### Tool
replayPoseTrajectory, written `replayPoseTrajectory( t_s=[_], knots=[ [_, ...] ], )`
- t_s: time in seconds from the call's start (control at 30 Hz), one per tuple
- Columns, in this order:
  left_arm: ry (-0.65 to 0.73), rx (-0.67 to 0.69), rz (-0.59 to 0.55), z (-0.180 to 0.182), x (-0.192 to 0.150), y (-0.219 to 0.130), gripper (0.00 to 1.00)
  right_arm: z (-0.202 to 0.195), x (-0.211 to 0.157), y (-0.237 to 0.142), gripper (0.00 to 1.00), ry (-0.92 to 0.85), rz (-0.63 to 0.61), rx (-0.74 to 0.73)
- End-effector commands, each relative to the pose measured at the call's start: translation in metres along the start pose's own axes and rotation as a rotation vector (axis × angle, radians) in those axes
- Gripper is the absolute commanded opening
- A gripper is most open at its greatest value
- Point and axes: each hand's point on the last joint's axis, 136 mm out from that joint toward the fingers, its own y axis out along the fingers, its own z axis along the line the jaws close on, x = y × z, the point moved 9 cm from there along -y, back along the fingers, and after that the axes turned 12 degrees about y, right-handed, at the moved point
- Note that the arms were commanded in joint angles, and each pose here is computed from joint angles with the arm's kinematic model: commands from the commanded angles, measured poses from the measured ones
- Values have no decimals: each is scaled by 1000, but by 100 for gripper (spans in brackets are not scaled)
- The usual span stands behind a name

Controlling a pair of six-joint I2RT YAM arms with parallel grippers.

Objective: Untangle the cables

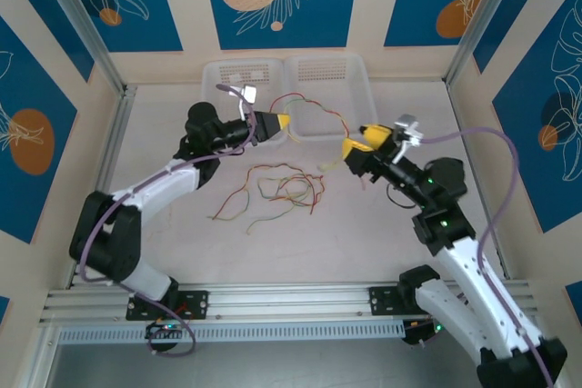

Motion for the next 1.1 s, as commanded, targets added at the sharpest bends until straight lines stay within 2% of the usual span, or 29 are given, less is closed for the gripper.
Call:
replayPoseTrajectory(
  t_s=[0.0,0.1,0.17,0.23,0.33,0.43,0.47,0.53,0.67,0.83,0.97,1.07],
  knots=[
    [18,-107,-10,-23,28,3,0,9,-10,19,68,29,63,125],
    [118,-82,64,-35,25,3,0,6,-8,25,66,28,90,94],
    [173,-66,97,-45,23,-1,0,9,4,20,68,8,45,42],
    [214,-38,128,-51,21,-6,0,16,19,10,73,-42,8,35],
    [280,-73,132,-62,17,-15,0,26,41,-8,83,-102,-51,-21],
    [476,-16,273,-80,-2,-16,0,38,61,-22,93,-147,-63,-87],
    [580,44,321,-85,-11,-17,0,42,66,-24,98,-154,-38,-92],
    [730,107,371,-93,-22,-19,0,49,75,-23,98,-144,29,-117],
    [833,190,375,-91,-25,-28,0,56,84,-16,99,-90,194,-101],
    [1052,213,456,-94,-47,-35,0,33,80,18,99,87,438,-112],
    [1142,239,513,-89,-58,-36,0,15,60,56,78,266,665,53],
    [1168,245,522,-86,-61,-36,0,13,36,78,77,253,768,85]
  ],
)
